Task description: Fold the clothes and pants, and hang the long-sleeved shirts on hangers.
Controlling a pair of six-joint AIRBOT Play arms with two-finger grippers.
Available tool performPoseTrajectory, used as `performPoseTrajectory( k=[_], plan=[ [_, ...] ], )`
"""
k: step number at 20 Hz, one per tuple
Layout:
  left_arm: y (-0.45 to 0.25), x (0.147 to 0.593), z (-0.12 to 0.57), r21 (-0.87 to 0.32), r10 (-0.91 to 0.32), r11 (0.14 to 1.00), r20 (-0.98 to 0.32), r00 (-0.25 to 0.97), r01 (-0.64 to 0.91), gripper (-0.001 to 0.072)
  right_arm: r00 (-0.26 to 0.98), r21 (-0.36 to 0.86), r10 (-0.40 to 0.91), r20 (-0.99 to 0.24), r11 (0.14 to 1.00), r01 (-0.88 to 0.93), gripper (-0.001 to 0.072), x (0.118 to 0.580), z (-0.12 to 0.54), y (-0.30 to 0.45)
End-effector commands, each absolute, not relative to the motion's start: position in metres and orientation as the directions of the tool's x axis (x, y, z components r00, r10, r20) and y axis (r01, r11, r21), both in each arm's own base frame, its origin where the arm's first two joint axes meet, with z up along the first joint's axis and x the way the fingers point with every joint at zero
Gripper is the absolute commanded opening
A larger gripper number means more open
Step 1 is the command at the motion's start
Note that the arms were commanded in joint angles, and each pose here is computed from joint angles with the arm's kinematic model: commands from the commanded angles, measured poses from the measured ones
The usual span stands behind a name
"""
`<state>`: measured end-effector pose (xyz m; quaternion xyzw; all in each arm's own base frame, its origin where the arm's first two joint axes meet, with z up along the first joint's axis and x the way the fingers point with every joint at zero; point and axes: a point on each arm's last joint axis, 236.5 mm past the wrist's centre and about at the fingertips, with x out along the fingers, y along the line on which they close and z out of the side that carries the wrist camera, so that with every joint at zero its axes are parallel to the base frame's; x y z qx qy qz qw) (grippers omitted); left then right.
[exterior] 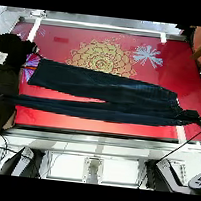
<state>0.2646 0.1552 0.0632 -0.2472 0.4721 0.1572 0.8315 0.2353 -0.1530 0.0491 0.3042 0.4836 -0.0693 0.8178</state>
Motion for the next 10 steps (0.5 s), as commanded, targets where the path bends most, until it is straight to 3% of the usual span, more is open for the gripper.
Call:
performPoseTrajectory(
  k=[1,4,10],
  plan=[
    [0.187,0.306,0.108,-0.323,0.202,0.763,-0.704,0.681,-0.561,0.0010,0.578,0.437,0.139,-0.804,0.797,0.416,0.0034,0.256,0.069,-0.143],
    [0.179,0.376,0.108,-0.382,0.170,0.789,-0.617,0.768,-0.481,0.0010,0.604,0.456,0.130,-0.786,0.782,0.425,0.0035,0.309,0.052,-0.137],
    [0.144,0.533,0.082,-0.412,0.049,0.843,-0.583,0.811,-0.347,0.0009,0.628,0.482,0.123,-0.769,0.756,0.442,0.0035,0.415,0.010,-0.130]
  ],
)
